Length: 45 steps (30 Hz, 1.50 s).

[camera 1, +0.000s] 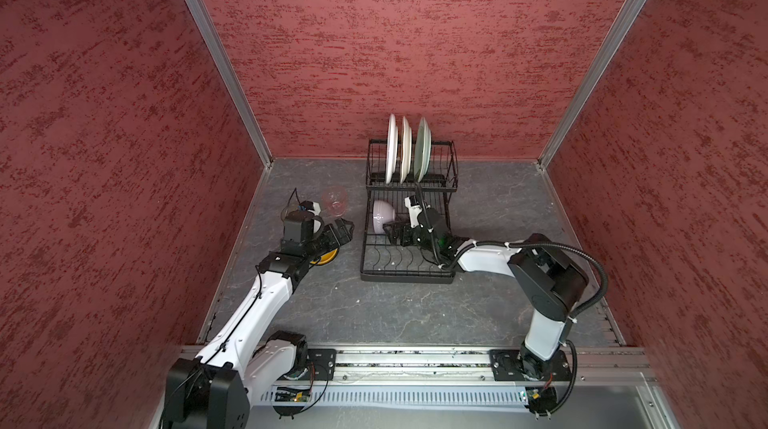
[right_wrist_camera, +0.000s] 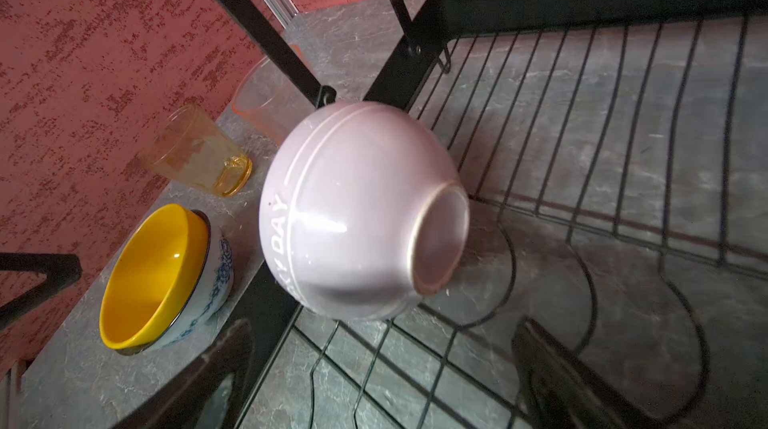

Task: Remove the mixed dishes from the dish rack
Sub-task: 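Reach the right gripper to the lilac bowl in the rack and grasp it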

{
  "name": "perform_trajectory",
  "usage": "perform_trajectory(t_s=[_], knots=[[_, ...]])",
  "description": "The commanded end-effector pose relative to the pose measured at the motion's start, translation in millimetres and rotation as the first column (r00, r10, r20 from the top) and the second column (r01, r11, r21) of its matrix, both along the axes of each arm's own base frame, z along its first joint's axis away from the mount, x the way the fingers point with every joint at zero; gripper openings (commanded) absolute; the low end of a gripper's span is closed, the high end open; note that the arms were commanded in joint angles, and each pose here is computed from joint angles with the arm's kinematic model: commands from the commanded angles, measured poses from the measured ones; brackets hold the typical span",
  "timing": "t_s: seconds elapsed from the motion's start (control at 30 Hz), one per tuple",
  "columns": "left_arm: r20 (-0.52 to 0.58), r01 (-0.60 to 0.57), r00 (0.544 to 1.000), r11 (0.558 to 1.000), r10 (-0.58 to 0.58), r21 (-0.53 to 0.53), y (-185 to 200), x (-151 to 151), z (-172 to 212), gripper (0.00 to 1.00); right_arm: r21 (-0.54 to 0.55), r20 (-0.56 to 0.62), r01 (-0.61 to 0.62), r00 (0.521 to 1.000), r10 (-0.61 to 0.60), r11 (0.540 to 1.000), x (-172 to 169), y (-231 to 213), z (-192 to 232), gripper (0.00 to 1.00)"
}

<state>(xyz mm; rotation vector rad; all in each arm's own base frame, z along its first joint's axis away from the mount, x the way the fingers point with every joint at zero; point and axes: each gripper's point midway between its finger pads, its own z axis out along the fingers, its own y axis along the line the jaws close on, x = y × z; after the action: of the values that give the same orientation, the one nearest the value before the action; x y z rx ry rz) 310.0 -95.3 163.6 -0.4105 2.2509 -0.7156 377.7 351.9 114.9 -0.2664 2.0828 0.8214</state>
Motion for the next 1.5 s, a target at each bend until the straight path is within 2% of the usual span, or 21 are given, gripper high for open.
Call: perform_trajectory(t_s=[0.0, 0.53, 0.93, 1.13, 1.27, 1.47], knots=[[0.022, 0.014, 1.000, 1.000, -0.015, 0.002, -3, 2, 4, 0.99, 0.007, 0.051, -0.040, 0.998, 0.039, 0.999, 4, 16, 12, 0.98], [0.012, 0.017, 1.000, 0.999, -0.017, 0.029, -1, 4, -2, 0.99, -0.085, 0.045, -0.047, 0.998, 0.051, 0.995, 12, 42, -3, 0.99], [0.005, 0.014, 1.000, 0.999, -0.014, 0.037, 2, 4, -5, 0.99, -0.201, 0.040, 0.039, 0.999, -0.032, 0.979, 23, 41, -19, 0.95], [-0.002, 0.013, 1.000, 0.999, -0.013, 0.039, 4, 4, -9, 1.00, -0.226, 0.036, 0.061, 0.998, -0.054, 0.972, 26, 39, -24, 0.89], [-0.002, 0.014, 1.000, 0.999, -0.014, 0.037, 4, 4, -9, 1.00, -0.234, 0.049, 0.062, 0.997, -0.052, 0.970, 25, 40, -21, 0.77], [0.002, 0.013, 1.000, 0.999, -0.013, 0.033, 3, 6, -8, 0.99, -0.272, 0.088, 0.078, 0.995, -0.056, 0.959, 24, 39, -17, 0.68]])
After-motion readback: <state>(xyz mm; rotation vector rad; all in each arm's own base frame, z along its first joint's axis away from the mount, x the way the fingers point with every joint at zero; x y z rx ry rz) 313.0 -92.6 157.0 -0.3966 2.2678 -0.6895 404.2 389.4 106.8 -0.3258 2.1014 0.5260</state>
